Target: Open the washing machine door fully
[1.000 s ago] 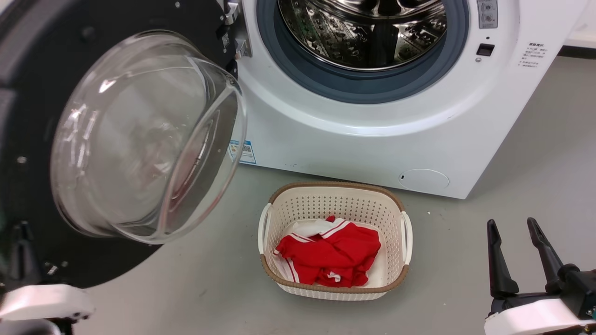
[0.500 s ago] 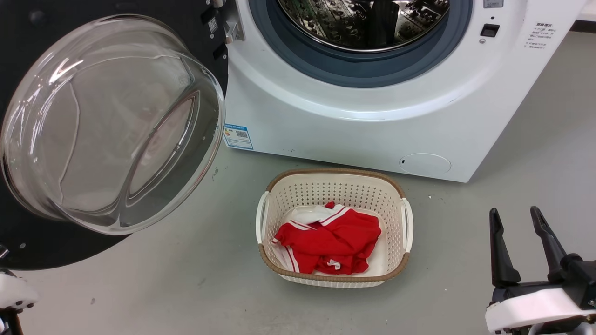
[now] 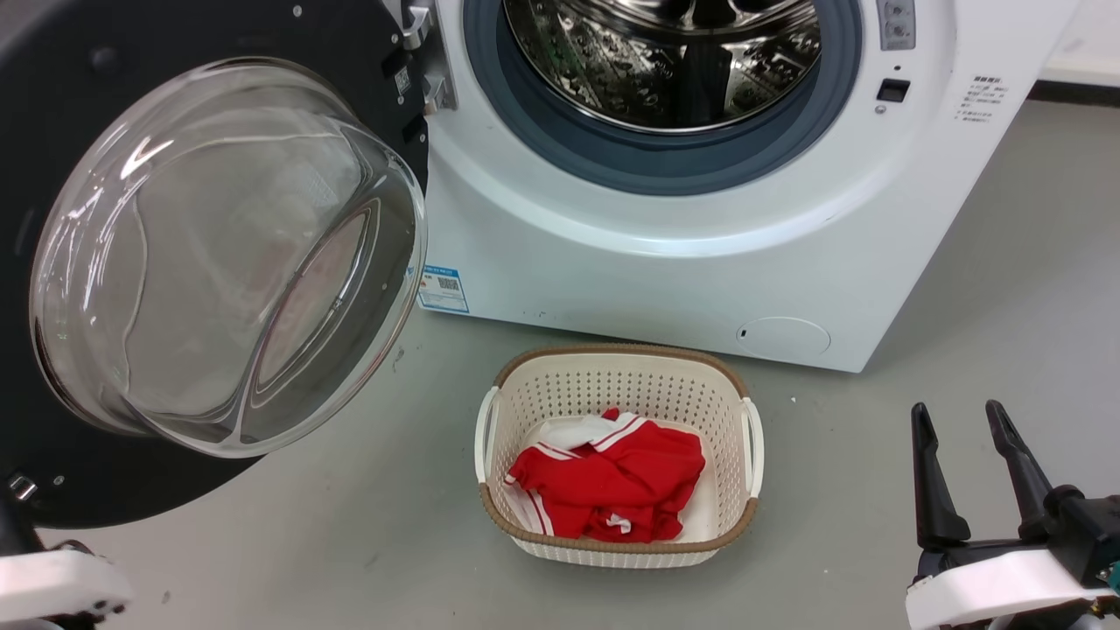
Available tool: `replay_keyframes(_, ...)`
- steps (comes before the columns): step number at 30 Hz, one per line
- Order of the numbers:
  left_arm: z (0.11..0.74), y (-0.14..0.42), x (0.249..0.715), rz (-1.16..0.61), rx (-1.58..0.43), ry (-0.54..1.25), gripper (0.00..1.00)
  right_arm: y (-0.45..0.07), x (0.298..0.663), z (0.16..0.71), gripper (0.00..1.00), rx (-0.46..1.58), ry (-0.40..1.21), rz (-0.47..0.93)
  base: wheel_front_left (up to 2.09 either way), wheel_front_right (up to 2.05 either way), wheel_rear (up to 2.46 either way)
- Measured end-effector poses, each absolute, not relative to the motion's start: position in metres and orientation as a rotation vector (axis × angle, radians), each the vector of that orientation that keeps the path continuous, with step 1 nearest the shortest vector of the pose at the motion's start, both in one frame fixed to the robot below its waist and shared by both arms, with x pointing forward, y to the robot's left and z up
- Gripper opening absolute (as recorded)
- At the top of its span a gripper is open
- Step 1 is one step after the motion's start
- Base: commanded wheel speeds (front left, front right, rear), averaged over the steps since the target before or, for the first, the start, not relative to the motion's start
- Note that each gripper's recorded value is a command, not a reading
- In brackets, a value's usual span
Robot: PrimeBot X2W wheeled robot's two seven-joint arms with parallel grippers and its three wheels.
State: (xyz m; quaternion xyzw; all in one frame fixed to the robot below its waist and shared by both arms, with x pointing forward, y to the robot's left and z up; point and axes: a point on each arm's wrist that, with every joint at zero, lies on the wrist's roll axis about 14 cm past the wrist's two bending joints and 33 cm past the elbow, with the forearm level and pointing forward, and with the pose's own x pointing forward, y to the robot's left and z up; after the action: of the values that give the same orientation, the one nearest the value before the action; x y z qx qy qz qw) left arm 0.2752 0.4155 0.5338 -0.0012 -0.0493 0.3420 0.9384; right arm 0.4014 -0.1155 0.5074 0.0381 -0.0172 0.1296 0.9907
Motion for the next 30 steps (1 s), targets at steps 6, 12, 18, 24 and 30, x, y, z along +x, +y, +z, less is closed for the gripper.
replay_keyframes(6,0.527,0.374,0.277,0.595,-0.012,-0.096,0.0,-0.118,0.393,0.515,1.0,0.083,-0.056,0.255,0.0,0.0,0.0)
replay_keyframes(12,0.524,0.321,0.296,0.458,-0.051,-0.105,0.0,-0.126,0.388,0.52,1.0,0.08,-0.071,0.232,0.0,0.0,0.0)
replay_keyframes(18,0.528,0.27,0.317,0.3,-0.064,-0.108,0.0,-0.138,0.381,0.525,1.0,0.072,-0.085,0.199,0.0,0.0,0.0)
replay_keyframes(24,0.536,0.222,0.339,0.131,-0.073,-0.136,0.0,-0.152,0.37,0.532,1.0,0.062,-0.106,0.158,0.0,0.0,0.0)
replay_keyframes(30,0.538,0.181,0.359,0.005,-0.097,-0.147,0.0,-0.166,0.358,0.537,1.0,0.048,-0.121,0.116,0.0,0.0,0.0)
